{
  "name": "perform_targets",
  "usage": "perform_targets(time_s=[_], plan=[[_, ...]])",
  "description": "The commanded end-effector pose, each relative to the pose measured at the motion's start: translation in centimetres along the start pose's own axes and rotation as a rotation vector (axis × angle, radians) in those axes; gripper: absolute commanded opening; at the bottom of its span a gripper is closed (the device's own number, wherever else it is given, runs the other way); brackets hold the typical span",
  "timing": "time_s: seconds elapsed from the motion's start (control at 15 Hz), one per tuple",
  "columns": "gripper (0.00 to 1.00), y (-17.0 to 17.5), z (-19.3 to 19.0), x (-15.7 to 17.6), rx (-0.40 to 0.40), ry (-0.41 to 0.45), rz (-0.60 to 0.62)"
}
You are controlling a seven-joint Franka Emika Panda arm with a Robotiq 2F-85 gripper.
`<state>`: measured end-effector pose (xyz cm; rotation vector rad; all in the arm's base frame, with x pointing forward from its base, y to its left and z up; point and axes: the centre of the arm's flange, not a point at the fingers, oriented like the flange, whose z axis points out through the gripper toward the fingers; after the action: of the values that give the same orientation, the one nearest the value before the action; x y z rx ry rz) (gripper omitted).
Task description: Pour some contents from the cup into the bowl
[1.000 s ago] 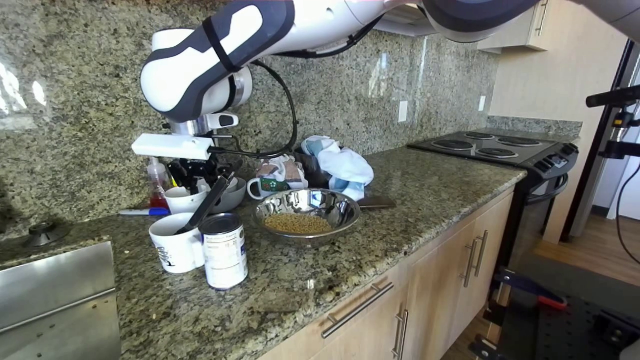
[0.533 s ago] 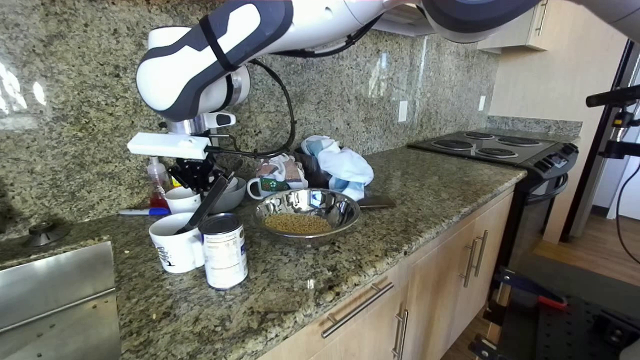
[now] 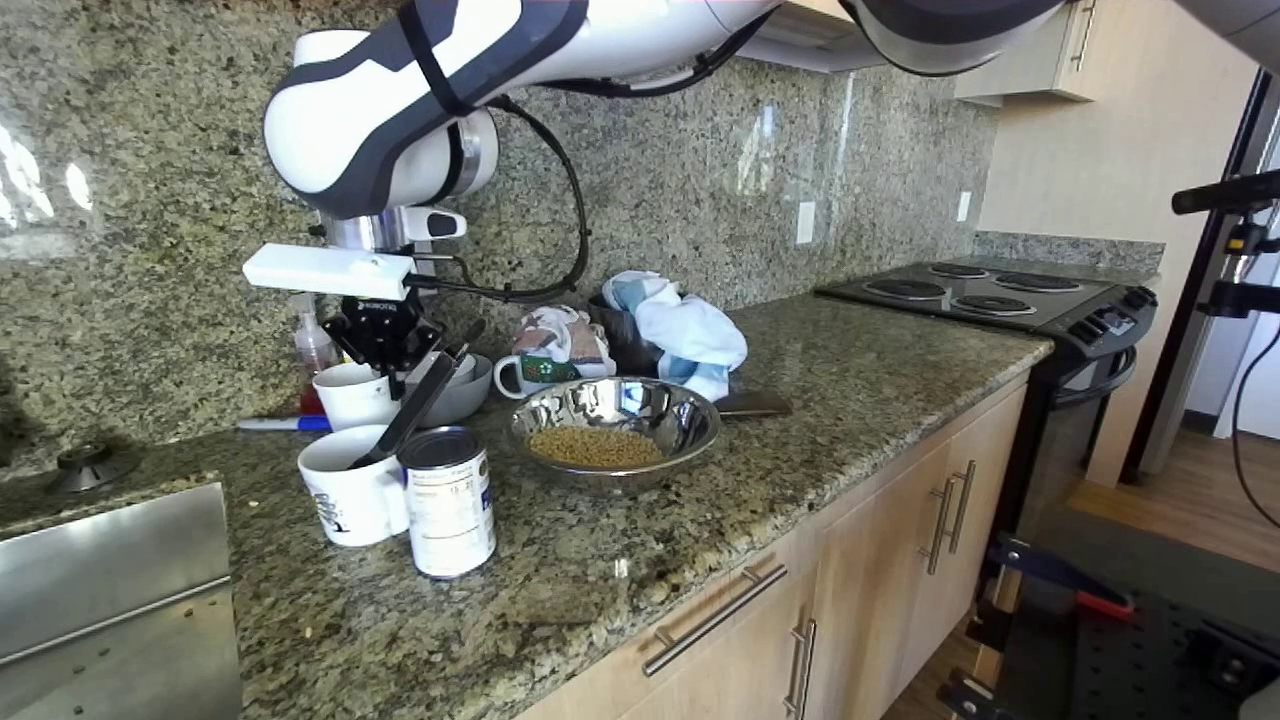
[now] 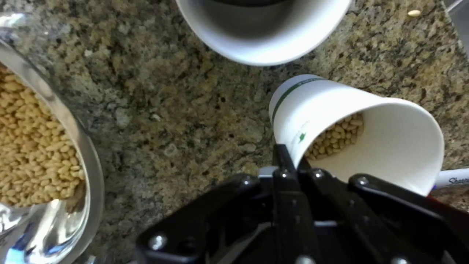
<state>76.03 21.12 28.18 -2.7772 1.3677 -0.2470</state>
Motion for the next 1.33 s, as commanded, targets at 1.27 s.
perform_targets(time_s=[1.27], plan=[[0.01, 13.0, -5.5, -2.8, 0.146, 0.036, 0.252]])
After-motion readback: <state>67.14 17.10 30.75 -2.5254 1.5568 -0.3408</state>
